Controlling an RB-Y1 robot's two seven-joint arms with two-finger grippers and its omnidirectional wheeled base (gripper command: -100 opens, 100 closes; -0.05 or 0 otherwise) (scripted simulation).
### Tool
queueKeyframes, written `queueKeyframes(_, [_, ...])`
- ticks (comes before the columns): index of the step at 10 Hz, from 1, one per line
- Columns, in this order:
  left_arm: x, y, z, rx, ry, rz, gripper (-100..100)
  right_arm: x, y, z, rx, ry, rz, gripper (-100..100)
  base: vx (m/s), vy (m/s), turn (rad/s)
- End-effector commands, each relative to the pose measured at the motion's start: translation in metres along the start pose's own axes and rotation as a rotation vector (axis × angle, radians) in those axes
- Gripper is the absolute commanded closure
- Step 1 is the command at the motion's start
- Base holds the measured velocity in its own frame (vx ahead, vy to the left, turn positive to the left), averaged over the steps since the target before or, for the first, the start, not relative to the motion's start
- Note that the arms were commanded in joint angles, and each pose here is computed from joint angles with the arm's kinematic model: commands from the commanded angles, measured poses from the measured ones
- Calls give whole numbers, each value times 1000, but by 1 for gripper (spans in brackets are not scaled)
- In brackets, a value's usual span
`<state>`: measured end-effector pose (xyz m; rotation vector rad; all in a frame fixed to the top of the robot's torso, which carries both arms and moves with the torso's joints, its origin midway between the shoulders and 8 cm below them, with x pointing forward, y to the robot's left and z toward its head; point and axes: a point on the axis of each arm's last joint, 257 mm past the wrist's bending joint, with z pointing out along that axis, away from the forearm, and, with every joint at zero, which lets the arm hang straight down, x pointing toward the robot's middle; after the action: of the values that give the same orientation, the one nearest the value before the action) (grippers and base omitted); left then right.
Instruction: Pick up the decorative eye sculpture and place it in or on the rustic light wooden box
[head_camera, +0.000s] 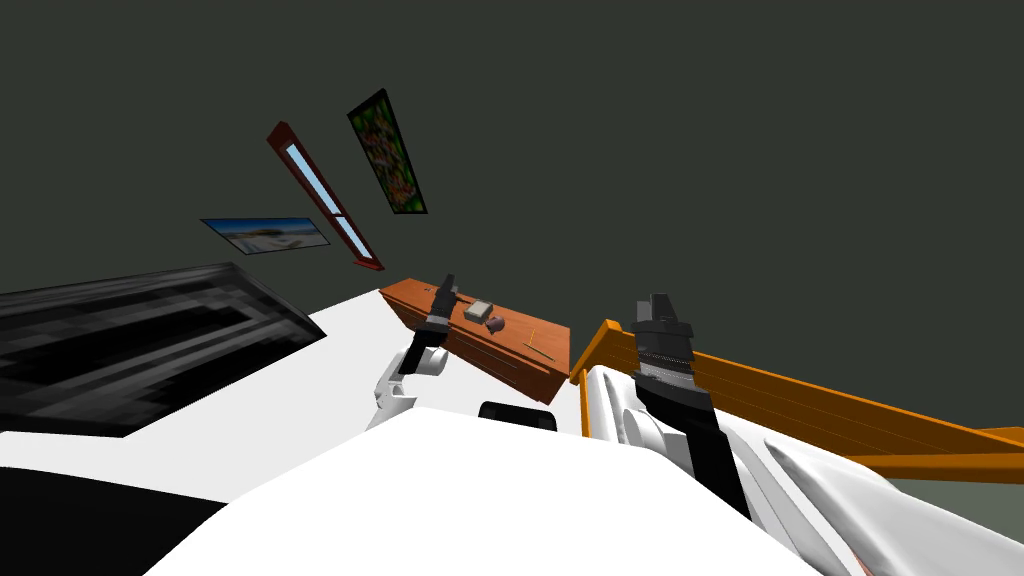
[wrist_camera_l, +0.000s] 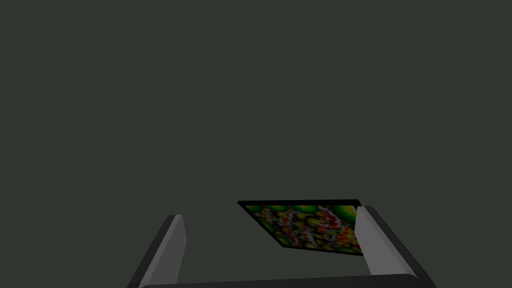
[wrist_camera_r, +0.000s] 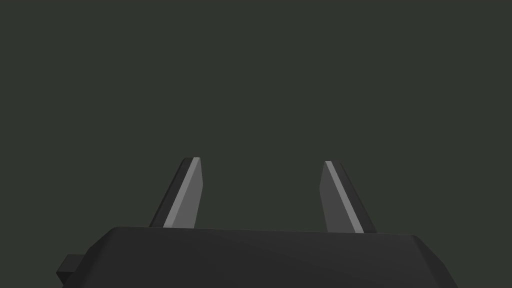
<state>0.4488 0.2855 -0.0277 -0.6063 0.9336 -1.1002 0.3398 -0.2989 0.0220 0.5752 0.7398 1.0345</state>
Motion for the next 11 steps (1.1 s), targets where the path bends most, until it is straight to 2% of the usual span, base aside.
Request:
queueKeyframes(1, [6, 26, 5, -66, 15, 4, -100, 0, 0, 0, 0, 0, 0, 0, -7, -76, 13])
queueKeyframes(2, [7, 30, 5, -78, 16, 4, -100, 0, 0, 0, 0, 0, 0, 0, -9, -61, 10])
queueKeyframes(4, [13, 63, 11, -163, 33, 9, -100, 0, 0, 0, 0, 0, 0, 0, -3, -53, -5])
queueKeyframes(5, [13, 70, 10, -183, 36, 9, -100, 0, 0, 0, 0, 0, 0, 0, 0, -45, -3])
queueKeyframes(6, [17, 89, 11, -233, 45, 11, -100, 0, 0, 0, 0, 0, 0, 0, -7, -41, -12])
queueKeyframes(7, [17, 91, 10, -239, 46, 11, -100, 0, 0, 0, 0, 0, 0, 0, -5, -33, -6])
queueKeyframes(9, [23, 122, 13, -323, 64, 16, -100, 0, 0, 0, 0, 0, 0, 0, -3, -42, -32])
queueKeyframes(11, [28, 154, 5, -412, 79, 20, -100, 0, 0, 0, 0, 0, 0, 0, 4, -32, -32])
